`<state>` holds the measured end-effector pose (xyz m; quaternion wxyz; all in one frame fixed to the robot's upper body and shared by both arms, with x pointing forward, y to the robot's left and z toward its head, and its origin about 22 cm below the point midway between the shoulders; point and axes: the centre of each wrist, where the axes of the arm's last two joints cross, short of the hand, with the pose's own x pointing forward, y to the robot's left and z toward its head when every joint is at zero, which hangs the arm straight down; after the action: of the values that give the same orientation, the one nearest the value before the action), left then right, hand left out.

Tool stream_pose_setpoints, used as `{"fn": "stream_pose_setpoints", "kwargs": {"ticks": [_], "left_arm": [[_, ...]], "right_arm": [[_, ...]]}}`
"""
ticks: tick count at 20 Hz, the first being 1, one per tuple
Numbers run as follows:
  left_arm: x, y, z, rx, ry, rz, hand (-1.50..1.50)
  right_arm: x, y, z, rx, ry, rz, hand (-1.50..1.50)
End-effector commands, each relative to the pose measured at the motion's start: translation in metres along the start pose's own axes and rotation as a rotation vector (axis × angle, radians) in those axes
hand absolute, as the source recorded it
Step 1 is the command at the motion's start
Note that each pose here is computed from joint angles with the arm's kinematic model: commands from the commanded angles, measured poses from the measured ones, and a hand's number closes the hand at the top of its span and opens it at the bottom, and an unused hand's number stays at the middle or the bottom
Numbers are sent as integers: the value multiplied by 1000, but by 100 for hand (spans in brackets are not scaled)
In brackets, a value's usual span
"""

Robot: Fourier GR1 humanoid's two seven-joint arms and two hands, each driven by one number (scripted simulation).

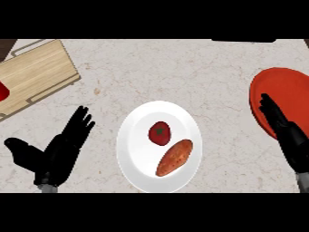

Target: Pick the tomato from the plate and place it in the bowl

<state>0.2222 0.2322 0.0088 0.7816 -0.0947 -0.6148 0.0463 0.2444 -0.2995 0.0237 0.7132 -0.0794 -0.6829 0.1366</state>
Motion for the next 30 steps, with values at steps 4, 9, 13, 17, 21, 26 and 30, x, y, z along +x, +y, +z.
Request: {"fn": "stream_pose_setpoints", "kwargs": {"ticks": [4,9,13,17,21,26,30], "left_arm": [[58,30,-20,158,-259,-341,0],[85,47,-24,246,-346,-508,0],[96,32,-38,230,-339,-533,0],[109,31,-38,255,-350,-536,0],[92,19,-35,255,-335,-546,0],[91,13,-49,250,-345,-526,0],[81,18,-38,225,-339,-549,0]], "right_arm": [[24,53,-20,152,-246,-320,150],[-18,39,-18,-369,-188,-263,-150],[-36,73,-17,-111,-451,-287,-150],[-12,49,-9,0,-470,-40,-150],[22,46,-6,85,-375,124,-150],[62,60,-28,177,-263,363,-150],[105,87,-43,269,-198,472,-150]]}}
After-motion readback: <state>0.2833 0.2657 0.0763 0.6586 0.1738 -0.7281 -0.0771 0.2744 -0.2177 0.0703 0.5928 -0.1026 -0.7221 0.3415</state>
